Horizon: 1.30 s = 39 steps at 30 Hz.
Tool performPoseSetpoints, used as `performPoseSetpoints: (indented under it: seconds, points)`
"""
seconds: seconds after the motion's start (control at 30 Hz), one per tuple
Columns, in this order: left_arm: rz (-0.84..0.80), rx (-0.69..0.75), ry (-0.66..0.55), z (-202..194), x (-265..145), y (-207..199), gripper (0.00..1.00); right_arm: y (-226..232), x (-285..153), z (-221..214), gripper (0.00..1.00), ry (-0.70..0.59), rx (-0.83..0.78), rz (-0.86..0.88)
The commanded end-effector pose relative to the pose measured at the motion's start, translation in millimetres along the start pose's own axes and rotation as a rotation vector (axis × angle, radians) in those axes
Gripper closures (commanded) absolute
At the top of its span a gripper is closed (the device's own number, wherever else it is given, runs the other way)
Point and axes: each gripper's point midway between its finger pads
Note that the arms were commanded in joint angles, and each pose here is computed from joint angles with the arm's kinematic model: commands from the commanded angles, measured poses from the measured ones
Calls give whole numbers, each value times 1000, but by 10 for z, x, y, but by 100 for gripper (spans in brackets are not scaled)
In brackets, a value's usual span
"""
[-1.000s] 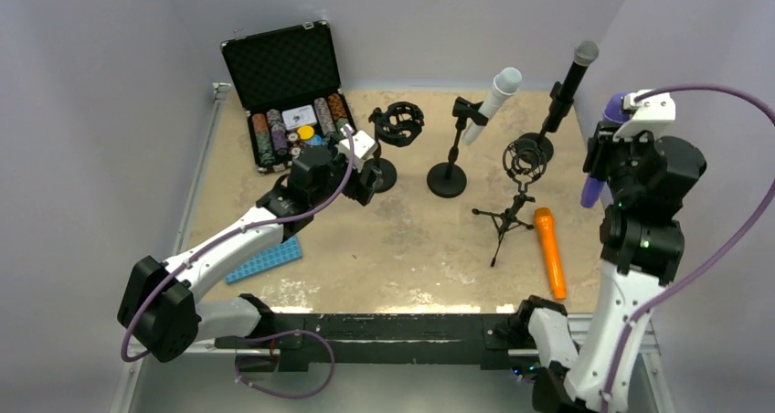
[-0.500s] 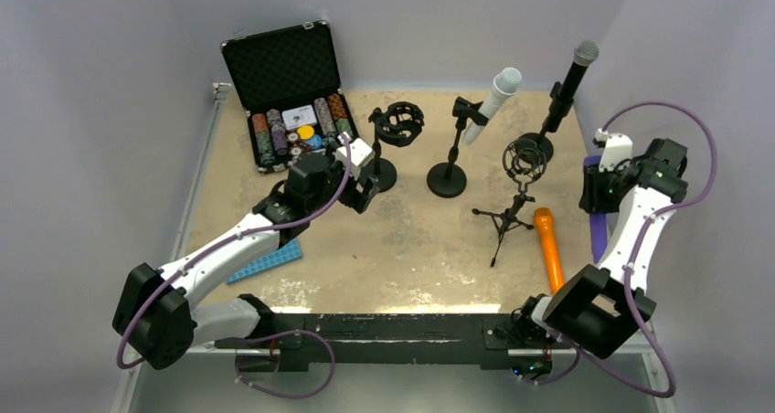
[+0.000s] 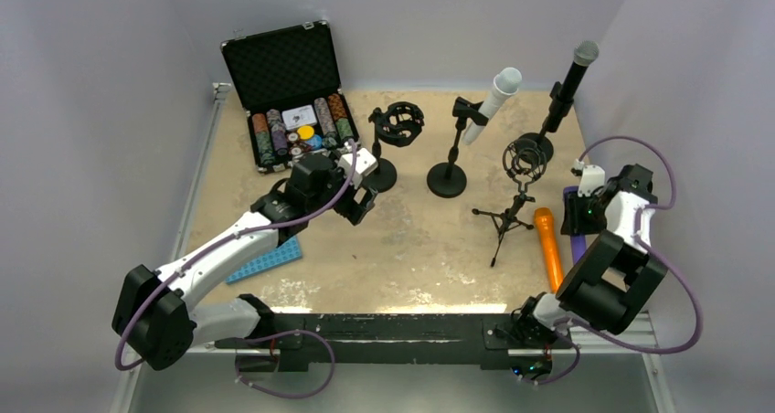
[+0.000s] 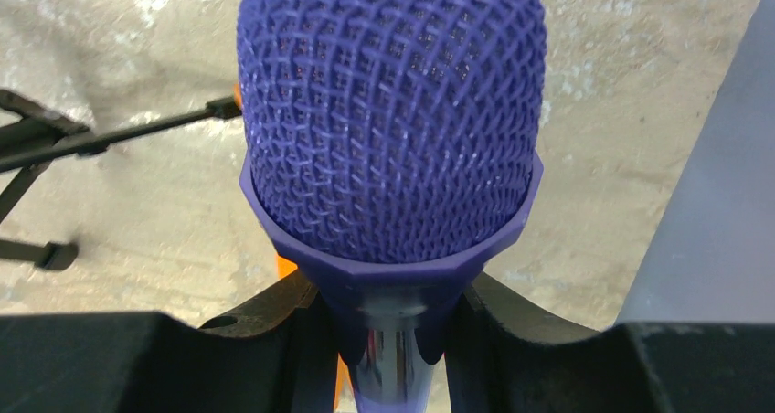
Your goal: Remove the microphone from the stand
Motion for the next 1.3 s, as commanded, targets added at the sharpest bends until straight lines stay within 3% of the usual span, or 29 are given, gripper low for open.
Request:
performPoseSetpoints:
  seconds: [0.0,0.13,0.4,0.6,0.83,0.93,0.97,1.27]
  points:
    - [-128,56,10,106,-183,-153,8,-167,117,252,100,-65,1,-45]
    - [-254,91,75,-54,-297,-366,9,-241,298,136,96,-29,2,-62]
    - [-259,99,92,-142,-361,-398,8,-233,449,55,89,27,28,-28]
    - [-280,109,81,-100,-321,-410,8,-200,536,-72,66,82,80,-10]
    - [-281,114,74,-124,-308,-426,8,-185,517,-166,55,92,78,-22]
    - [-287,111,76,-156,-301,-449,8,-202,489,-167,34,93,87,-38]
    - [-288,109,74,-158,-302,-452,8,-203,478,-168,31,94,88,-40]
    - [-232,101,59,-174,-253,-384,8,-173,369,-120,28,67,90,-45]
Point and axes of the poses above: each gripper's point midway between its finger pads, its own x axis out along the fingers, its own y axis along the line the jaws close on, z = x × y, and after that the axes turned 15 degrees about x, right-handed
